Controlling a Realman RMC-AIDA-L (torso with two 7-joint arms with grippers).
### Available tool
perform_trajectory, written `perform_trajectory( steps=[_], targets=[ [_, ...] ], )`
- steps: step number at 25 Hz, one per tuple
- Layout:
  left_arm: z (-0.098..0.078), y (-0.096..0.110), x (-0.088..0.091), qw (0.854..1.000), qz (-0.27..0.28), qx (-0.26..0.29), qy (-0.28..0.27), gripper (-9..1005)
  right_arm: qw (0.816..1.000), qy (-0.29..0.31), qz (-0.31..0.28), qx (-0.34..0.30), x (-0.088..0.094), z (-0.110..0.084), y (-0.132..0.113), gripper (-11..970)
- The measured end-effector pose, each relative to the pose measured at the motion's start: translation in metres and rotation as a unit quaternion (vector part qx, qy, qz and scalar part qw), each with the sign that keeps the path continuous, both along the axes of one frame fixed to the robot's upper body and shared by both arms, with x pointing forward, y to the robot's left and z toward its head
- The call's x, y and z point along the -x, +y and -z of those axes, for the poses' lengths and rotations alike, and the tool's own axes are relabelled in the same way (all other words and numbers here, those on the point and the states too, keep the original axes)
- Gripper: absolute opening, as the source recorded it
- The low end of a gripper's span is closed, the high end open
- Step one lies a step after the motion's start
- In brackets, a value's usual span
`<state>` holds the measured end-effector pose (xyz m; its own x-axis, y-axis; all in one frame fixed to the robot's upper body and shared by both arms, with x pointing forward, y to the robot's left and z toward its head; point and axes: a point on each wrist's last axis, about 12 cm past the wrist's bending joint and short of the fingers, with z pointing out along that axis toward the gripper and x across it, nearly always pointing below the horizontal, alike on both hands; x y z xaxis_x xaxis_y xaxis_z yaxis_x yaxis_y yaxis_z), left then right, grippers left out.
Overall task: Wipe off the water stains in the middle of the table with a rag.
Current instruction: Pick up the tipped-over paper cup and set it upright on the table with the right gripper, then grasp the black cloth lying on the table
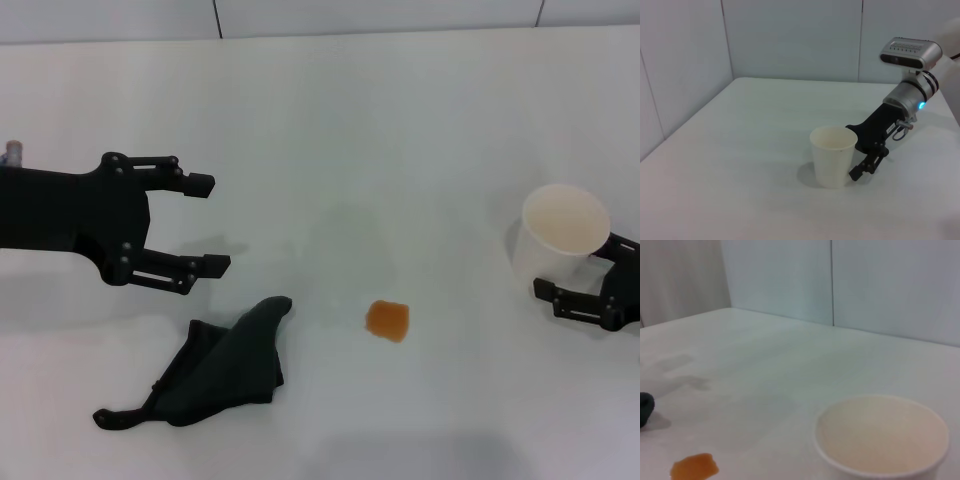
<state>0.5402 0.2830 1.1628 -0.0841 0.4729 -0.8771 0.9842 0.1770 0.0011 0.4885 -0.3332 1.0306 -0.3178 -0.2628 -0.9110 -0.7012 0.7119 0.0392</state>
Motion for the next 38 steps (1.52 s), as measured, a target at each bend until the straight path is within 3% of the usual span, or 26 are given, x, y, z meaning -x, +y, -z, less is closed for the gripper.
perform_trajectory(
  steps=[9,21,28,38],
  targets=[
    [0.000,0.001,0.001,1.000,-0.001,0.000,0.001,879,1.000,-0.010,0.013,0.003,0.015,-0.008,-0.013,838],
    [0.000,0.000,0.000,1.000,-0.001,-0.001,-0.004,878,0.997,-0.069,-0.018,-0.031,0.047,-0.046,-0.028,835],
    [0.001,0.000,-0.001,1.000,-0.003,0.001,-0.003,878,0.988,-0.106,-0.104,-0.037,0.037,-0.078,-0.003,833],
    [0.003,-0.001,-0.001,1.000,-0.009,0.002,0.000,878,0.972,-0.130,-0.197,-0.018,0.013,-0.105,0.035,831]
  ],
)
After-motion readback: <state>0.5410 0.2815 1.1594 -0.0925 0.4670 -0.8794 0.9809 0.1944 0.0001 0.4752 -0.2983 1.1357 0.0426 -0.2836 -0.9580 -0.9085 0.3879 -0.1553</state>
